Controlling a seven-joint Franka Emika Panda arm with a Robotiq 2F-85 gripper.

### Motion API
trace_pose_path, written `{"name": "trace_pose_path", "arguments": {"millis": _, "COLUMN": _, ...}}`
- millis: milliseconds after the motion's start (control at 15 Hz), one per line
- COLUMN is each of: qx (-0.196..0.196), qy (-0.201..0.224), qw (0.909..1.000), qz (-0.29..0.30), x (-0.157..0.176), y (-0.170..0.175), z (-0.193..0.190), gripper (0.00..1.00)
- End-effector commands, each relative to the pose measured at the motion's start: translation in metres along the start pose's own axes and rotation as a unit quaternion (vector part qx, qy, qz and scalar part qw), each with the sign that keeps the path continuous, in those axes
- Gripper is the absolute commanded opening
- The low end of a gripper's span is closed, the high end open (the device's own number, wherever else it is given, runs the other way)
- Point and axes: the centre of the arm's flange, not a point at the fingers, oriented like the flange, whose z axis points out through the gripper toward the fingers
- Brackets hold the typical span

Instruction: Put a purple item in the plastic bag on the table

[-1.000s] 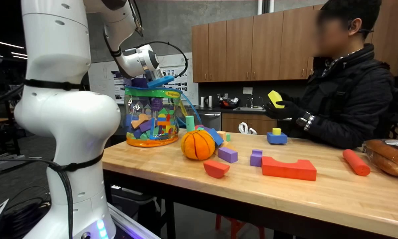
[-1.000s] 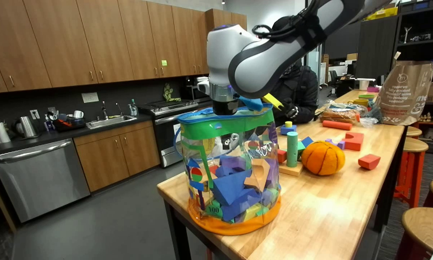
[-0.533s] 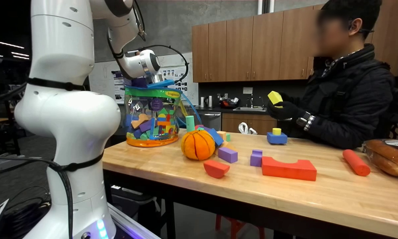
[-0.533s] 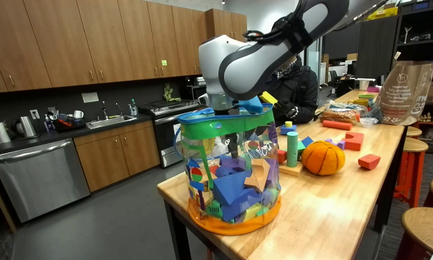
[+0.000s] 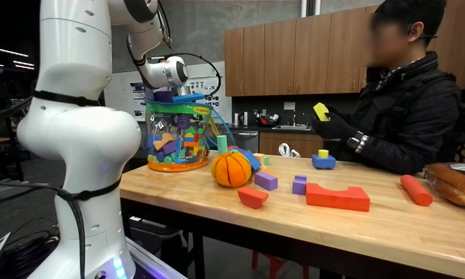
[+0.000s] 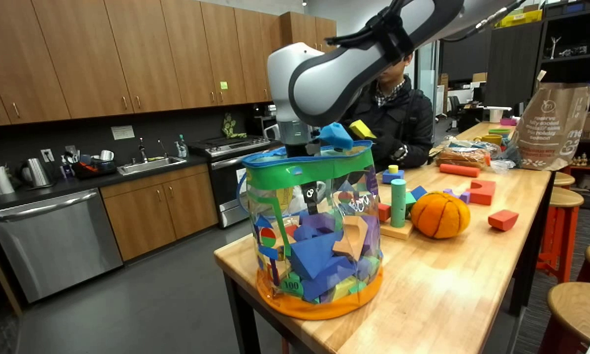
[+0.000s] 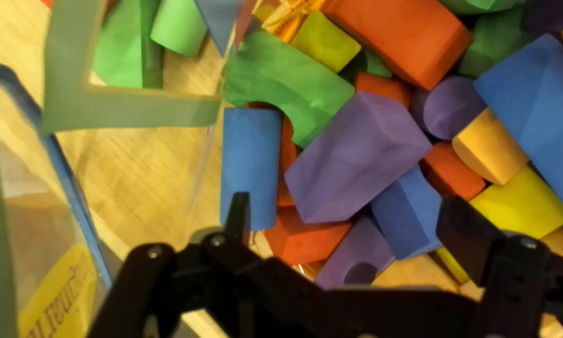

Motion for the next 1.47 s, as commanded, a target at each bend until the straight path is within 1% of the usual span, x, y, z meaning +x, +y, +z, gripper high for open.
{"name": "trace_pose_path", "arguments": {"millis": 0, "qx": 0.000, "qy": 0.000, "qw": 1.0000, "qz": 0.000, "x": 0.000, "y": 0.000, "z": 0.000, "gripper": 1.00}}
{"name": "trace_pose_path", "arguments": {"millis": 267, "qx": 0.002, "qy": 0.000, "qw": 1.0000, "qz": 0.000, "x": 0.000, "y": 0.000, "z": 0.001, "gripper": 1.00}}
{"name": "trace_pose_path", "arguments": {"millis": 333, "qx": 0.006, "qy": 0.011, "qw": 0.9999, "qz": 0.005, "x": -0.015, "y": -0.016, "z": -0.001, "gripper": 1.00}}
{"name": "trace_pose_path", "arguments": {"millis": 400, "qx": 0.006, "qy": 0.016, "qw": 0.9998, "qz": 0.008, "x": -0.014, "y": -0.016, "z": 0.004, "gripper": 1.00}}
{"name": "trace_pose_path", "arguments": {"millis": 733, "qx": -0.004, "qy": 0.008, "qw": 0.9998, "qz": 0.018, "x": -0.016, "y": -0.017, "z": 0.020, "gripper": 1.00}}
{"name": "trace_pose_path", "arguments": {"millis": 1000, "qx": -0.017, "qy": 0.020, "qw": 0.9990, "qz": 0.038, "x": -0.017, "y": -0.015, "z": 0.031, "gripper": 1.00}}
{"name": "trace_pose_path", "arguments": {"millis": 1133, "qx": -0.019, "qy": 0.017, "qw": 0.9989, "qz": 0.041, "x": -0.017, "y": -0.014, "z": 0.039, "gripper": 1.00}}
{"name": "trace_pose_path", "arguments": {"millis": 1333, "qx": -0.029, "qy": -0.003, "qw": 0.9987, "qz": 0.042, "x": -0.015, "y": -0.014, "z": 0.050, "gripper": 1.00}}
{"name": "trace_pose_path", "arguments": {"millis": 1400, "qx": -0.033, "qy": -0.007, "qw": 0.9986, "qz": 0.041, "x": -0.018, "y": -0.014, "z": 0.045, "gripper": 1.00}}
